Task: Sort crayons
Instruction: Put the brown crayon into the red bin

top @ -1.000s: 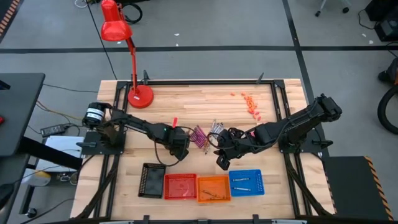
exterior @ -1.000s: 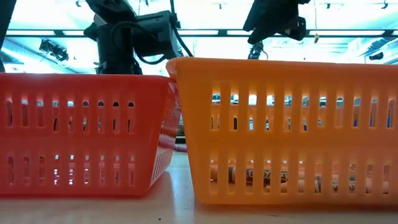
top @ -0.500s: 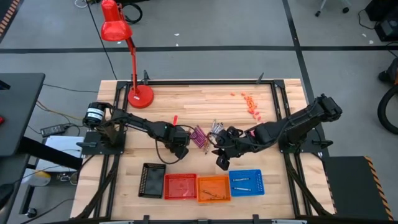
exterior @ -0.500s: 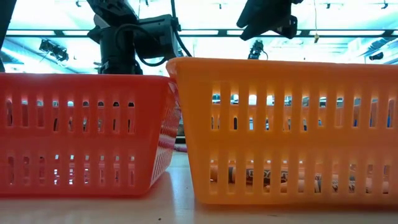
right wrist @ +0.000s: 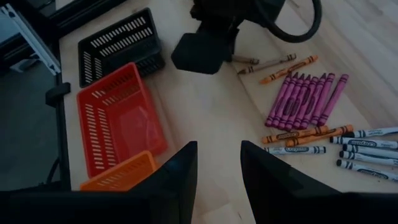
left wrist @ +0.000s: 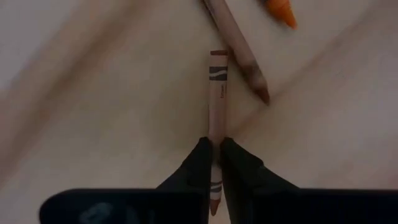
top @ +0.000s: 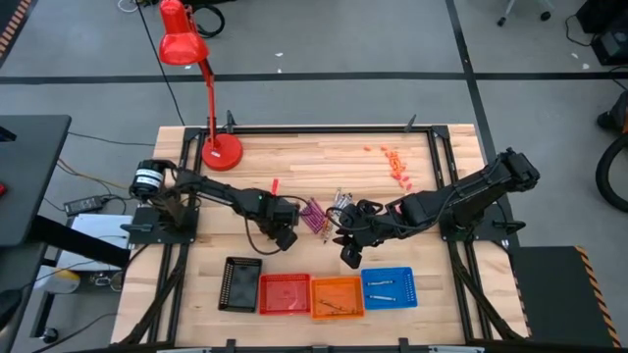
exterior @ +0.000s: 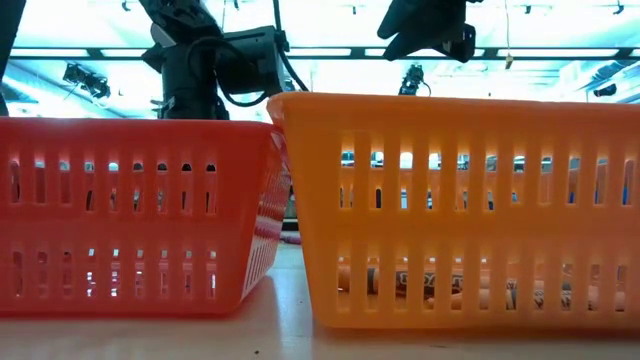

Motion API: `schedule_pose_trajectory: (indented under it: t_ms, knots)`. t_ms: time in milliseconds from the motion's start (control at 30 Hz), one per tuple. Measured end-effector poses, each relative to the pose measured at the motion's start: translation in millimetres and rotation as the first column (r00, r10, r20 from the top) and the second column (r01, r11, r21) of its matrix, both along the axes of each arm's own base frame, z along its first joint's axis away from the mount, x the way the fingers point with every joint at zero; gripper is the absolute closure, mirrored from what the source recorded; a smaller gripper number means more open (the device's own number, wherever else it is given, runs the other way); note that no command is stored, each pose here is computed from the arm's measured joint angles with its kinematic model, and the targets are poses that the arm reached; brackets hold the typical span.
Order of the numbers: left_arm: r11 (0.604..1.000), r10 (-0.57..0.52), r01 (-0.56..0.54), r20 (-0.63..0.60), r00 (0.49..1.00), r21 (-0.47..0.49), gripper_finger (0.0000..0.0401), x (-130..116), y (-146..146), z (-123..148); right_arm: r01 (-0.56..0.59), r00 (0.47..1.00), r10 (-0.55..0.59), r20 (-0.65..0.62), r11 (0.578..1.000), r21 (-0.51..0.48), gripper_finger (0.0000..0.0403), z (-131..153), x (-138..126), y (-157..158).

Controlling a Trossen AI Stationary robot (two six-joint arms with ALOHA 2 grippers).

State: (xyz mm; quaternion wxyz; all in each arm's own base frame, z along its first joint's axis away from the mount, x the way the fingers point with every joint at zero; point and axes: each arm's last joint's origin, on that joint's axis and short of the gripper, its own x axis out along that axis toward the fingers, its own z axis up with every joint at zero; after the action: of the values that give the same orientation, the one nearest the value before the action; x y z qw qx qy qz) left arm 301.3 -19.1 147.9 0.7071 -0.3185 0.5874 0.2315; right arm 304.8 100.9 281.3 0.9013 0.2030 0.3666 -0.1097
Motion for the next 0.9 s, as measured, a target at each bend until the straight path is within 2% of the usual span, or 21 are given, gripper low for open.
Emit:
schedule_pose_trajectory:
  t_ms: [200, 367, 567, 767, 867, 900]
  knots:
    - [0.990, -0.062, 0.075, 0.109, 0.992, -0.122, 0.0371, -5, -4, 28, 0.032, 0.999, -0.032, 0.000, 0.999, -0.011, 0.0276, 0, 0, -1]
    - [0.965, -0.141, 0.184, 0.223, 0.965, -0.186, 0.0370, -11, -19, 53, 0.028, 1.000, -0.028, 0.000, 0.999, -0.019, 0.0276, 0, 0, -1]
    - [0.936, -0.232, 0.307, 0.354, 0.906, -0.174, 0.0370, -17, -48, 74, 0.012, 1.000, -0.012, -0.002, 0.999, -0.042, 0.0276, -1, 0, -2]
    - [0.882, -0.299, 0.443, 0.538, 0.789, -0.161, 0.0369, -13, -95, 84, 0.031, 0.999, -0.032, -0.012, 0.996, -0.082, 0.0276, -6, 0, -7]
    - [0.866, -0.332, 0.481, 0.561, 0.758, -0.137, 0.0367, -14, -114, 82, 0.040, 0.999, -0.041, -0.012, 0.996, -0.080, 0.0276, -6, 1, -11]
    - [0.865, -0.346, 0.485, 0.547, 0.762, -0.129, 0.0366, -16, -118, 79, 0.043, 0.999, -0.044, -0.011, 0.996, -0.079, 0.0276, -6, 1, -11]
